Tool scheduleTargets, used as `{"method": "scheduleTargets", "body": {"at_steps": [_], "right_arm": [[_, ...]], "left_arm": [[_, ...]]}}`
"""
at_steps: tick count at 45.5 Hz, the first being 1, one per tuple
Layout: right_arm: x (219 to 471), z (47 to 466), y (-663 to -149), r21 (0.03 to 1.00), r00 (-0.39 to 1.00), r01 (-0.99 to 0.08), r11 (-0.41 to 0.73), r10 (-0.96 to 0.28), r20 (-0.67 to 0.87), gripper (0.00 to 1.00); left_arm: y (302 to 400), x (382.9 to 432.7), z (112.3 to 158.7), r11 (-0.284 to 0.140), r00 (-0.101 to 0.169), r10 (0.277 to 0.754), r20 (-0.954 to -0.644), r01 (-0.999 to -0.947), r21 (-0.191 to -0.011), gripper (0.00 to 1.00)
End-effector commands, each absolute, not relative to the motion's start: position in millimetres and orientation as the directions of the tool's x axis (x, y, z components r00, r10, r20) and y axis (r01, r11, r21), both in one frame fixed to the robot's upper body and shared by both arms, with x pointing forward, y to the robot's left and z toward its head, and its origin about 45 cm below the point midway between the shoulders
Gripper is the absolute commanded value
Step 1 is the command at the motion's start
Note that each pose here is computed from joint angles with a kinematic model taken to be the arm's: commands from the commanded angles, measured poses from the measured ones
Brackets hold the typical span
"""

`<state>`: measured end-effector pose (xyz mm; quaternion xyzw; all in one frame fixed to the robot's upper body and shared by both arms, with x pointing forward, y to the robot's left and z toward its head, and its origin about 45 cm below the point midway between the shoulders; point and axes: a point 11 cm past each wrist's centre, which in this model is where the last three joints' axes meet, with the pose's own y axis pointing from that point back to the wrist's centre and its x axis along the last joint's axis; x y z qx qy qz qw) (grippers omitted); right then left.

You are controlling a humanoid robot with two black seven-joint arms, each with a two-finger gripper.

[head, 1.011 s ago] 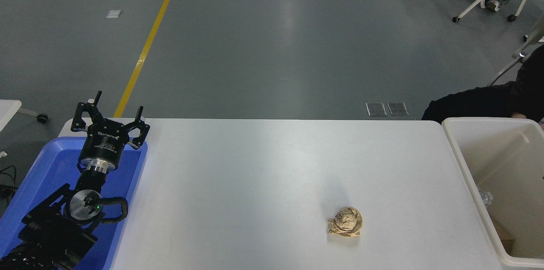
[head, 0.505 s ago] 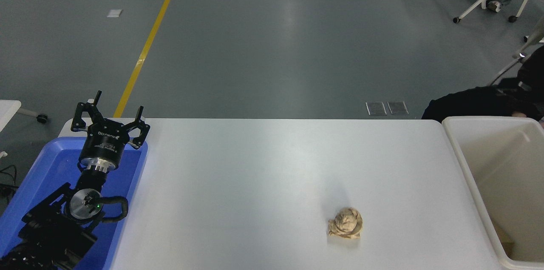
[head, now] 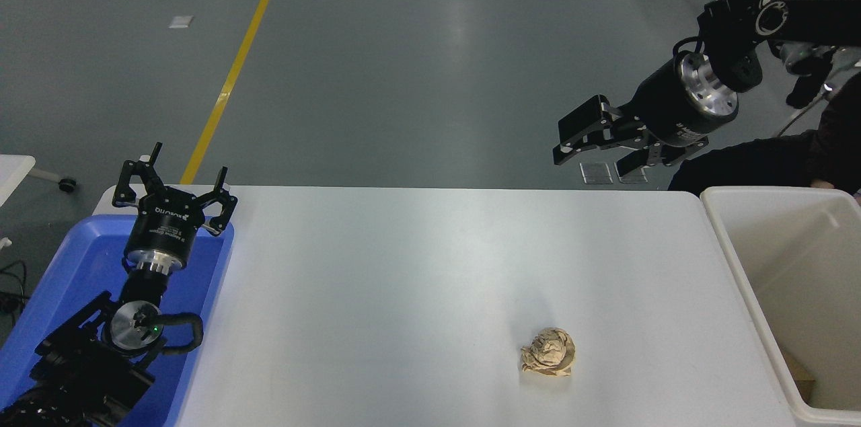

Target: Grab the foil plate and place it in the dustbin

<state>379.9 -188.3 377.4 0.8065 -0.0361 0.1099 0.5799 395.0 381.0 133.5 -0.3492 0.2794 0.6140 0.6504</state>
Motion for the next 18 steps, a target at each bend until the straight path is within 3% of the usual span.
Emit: {"method": "scheduleTargets", "body": {"at_steps": [1, 18], "right_arm": [[339, 411, -162, 0.944, 0.975, -0.140, -0.299, 0.123, 0.183, 1.00], [329, 433, -202, 0.937, 0.977, -0.195, -0.290, 0.027, 0.212, 1.00]], "left_arm": [[381.5, 394.9, 133.6, 0.002, 0.090, 0.604, -0.792, -0.9938, -0.111, 1.00], [381.0, 395.0, 133.3, 0.000, 0.088, 0.604, -0.792, -0.9939, -0.111, 1.00]]}}
